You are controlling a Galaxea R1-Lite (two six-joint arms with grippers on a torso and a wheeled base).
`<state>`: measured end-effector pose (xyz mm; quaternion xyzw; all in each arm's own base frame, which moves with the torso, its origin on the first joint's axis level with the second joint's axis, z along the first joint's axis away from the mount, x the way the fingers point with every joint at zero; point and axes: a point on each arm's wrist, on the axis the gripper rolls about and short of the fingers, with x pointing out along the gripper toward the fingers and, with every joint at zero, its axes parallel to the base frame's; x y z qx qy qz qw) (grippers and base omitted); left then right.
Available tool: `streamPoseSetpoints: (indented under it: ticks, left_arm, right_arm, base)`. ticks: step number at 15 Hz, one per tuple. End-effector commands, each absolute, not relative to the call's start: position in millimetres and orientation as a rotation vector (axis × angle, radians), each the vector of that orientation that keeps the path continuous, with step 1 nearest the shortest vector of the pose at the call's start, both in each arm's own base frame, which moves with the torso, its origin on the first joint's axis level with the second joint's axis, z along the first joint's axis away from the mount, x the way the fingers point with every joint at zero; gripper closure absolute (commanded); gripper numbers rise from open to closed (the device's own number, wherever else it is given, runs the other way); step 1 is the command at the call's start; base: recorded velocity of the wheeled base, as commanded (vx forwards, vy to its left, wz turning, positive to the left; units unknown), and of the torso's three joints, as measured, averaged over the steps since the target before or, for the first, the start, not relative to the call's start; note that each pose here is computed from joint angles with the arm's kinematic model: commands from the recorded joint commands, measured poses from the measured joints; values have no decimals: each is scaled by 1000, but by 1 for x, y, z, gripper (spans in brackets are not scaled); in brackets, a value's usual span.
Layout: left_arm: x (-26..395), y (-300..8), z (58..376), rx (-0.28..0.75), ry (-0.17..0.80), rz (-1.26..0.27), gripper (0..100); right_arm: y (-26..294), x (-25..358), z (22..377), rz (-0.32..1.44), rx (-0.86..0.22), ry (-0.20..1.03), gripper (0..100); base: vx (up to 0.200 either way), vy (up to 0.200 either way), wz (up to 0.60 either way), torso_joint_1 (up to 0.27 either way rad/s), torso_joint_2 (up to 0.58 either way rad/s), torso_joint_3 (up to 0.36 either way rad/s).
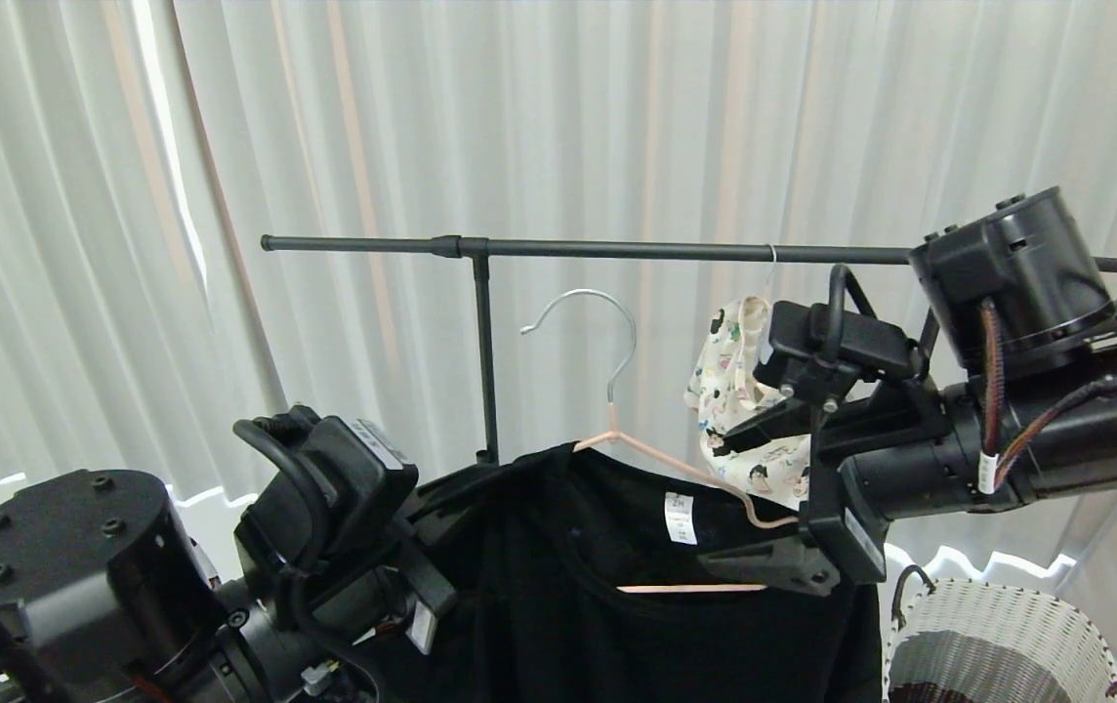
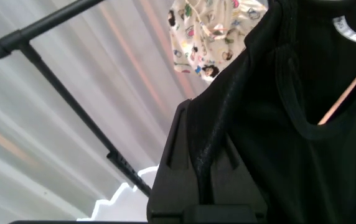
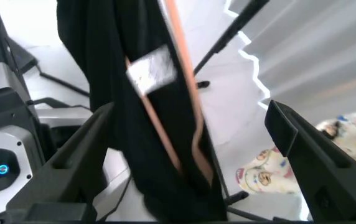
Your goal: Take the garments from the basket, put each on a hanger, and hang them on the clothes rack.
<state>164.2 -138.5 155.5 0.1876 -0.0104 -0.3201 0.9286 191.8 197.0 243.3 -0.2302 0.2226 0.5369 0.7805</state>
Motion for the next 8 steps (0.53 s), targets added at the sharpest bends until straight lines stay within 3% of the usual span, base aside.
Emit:
streamPoseSetpoints:
  ticks: [1, 8]
  left_arm:
    - [162, -139, 158, 382, -35, -660, 100]
    - [158, -140, 167, 380, -79, -668, 100]
  right_arm:
    - [207, 195, 232, 1181, -515, 544, 0]
    - [211, 196, 226, 1177, -496, 591, 0]
  base:
    - [0, 0, 0, 0, 0, 0]
    - [0, 0, 0, 0, 0, 0]
